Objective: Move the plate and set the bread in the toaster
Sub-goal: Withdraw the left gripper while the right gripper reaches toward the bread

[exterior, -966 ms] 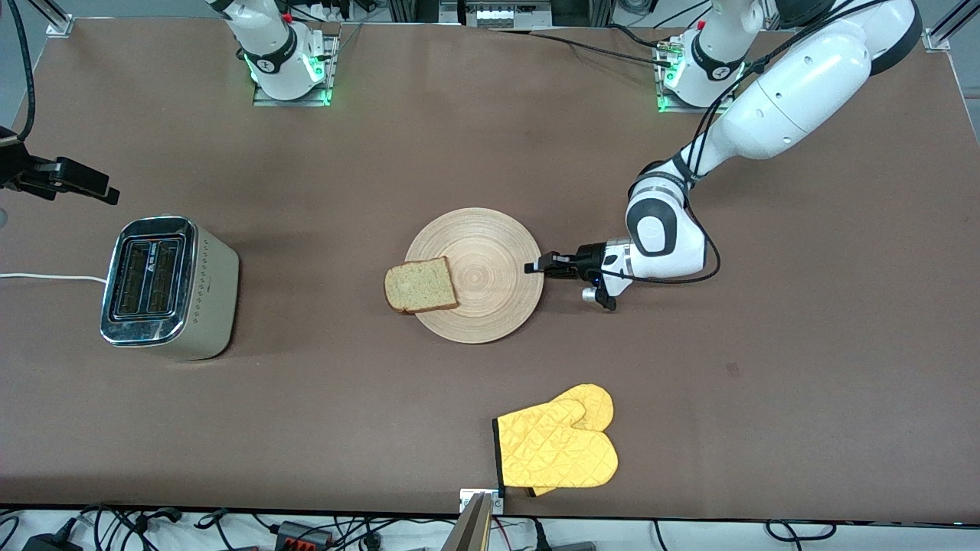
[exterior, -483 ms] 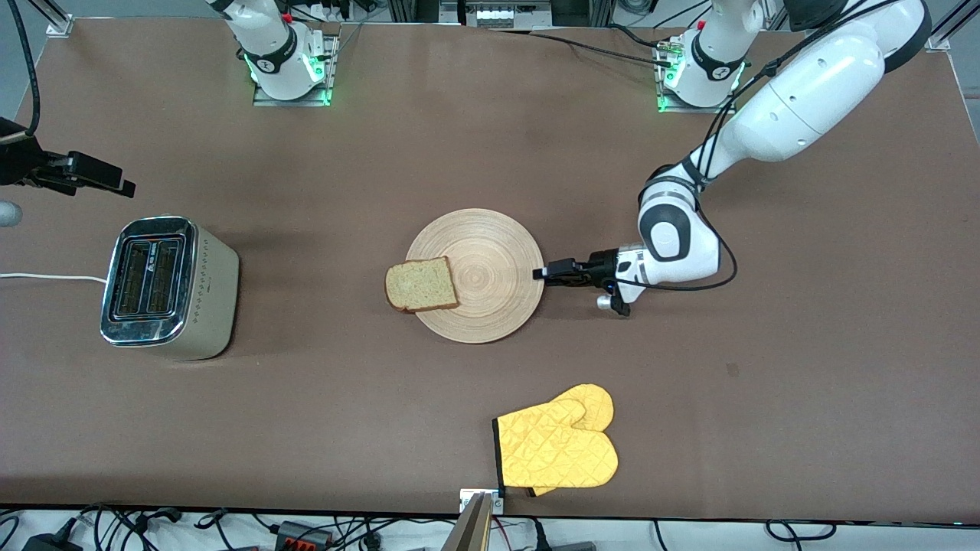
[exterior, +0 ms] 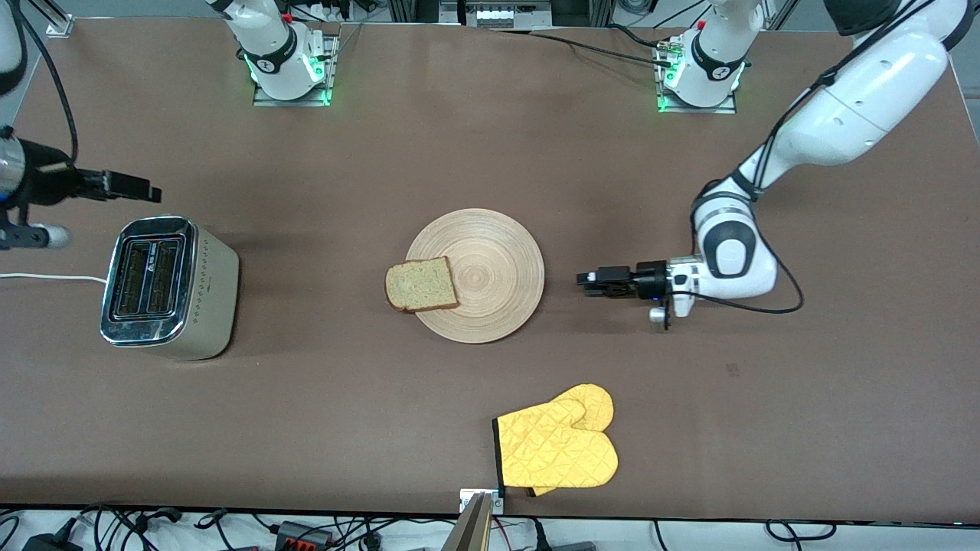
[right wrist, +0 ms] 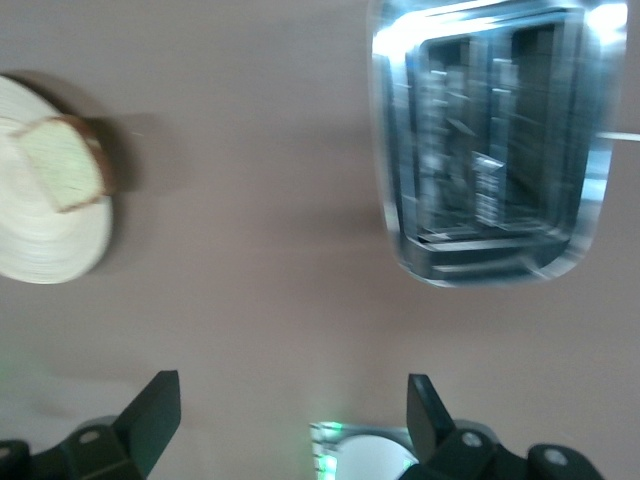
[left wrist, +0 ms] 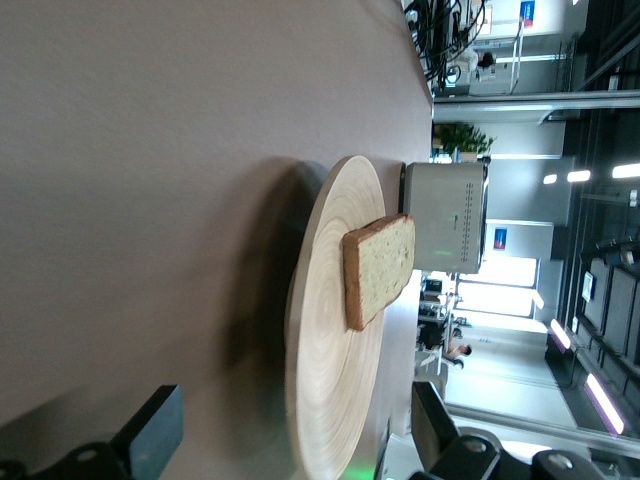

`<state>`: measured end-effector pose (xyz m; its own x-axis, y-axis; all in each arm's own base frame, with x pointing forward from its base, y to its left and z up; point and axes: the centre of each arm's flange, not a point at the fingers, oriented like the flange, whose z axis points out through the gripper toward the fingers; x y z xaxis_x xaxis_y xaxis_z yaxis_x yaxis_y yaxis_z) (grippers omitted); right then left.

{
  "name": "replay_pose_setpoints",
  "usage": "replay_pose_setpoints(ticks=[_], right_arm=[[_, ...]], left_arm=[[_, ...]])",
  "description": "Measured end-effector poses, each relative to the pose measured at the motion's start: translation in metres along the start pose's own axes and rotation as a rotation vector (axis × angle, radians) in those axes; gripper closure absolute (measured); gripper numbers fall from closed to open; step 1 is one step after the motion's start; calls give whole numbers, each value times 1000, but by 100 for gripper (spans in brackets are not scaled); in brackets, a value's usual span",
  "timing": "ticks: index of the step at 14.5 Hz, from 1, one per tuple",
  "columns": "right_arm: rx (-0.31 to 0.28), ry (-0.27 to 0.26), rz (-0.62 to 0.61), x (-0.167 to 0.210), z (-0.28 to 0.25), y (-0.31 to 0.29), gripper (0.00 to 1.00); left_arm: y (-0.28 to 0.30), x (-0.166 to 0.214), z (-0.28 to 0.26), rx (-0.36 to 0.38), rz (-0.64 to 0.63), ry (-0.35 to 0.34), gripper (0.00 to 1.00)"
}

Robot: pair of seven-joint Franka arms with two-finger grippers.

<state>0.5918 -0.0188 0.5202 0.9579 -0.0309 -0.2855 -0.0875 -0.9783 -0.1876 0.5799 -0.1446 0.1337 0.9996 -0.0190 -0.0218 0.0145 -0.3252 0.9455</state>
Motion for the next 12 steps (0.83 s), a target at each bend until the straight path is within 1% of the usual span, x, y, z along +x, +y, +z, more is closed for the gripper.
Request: replay_pose_setpoints(ticks=[1, 2, 5, 7, 8, 9, 11, 12], right_arm=[[31, -2, -6, 7, 7, -4, 0], [48, -6, -14, 11, 12, -9, 0], [55, -30, -54, 17, 27, -35, 0], [64, -12, -94, 26, 41, -64, 0], [67, 6, -109, 32, 54, -80, 0], [92, 36, -110, 38, 71, -91, 0], [233, 120, -72, 46, 122, -95, 0], [267, 162, -86, 42, 148, -91, 0]], left_arm=[[-4, 2, -18, -4, 20, -20, 0], [-8, 3, -35, -1, 41, -50, 0], [-10, 11, -93, 35, 66, -154, 0], [8, 21, -132, 98, 59, -234, 0], [22, 26, -150, 149, 52, -273, 0], [39, 31, -165, 201, 40, -311, 0], [78, 36, -191, 317, 17, -390, 0], [97, 37, -202, 388, 2, -428, 0]])
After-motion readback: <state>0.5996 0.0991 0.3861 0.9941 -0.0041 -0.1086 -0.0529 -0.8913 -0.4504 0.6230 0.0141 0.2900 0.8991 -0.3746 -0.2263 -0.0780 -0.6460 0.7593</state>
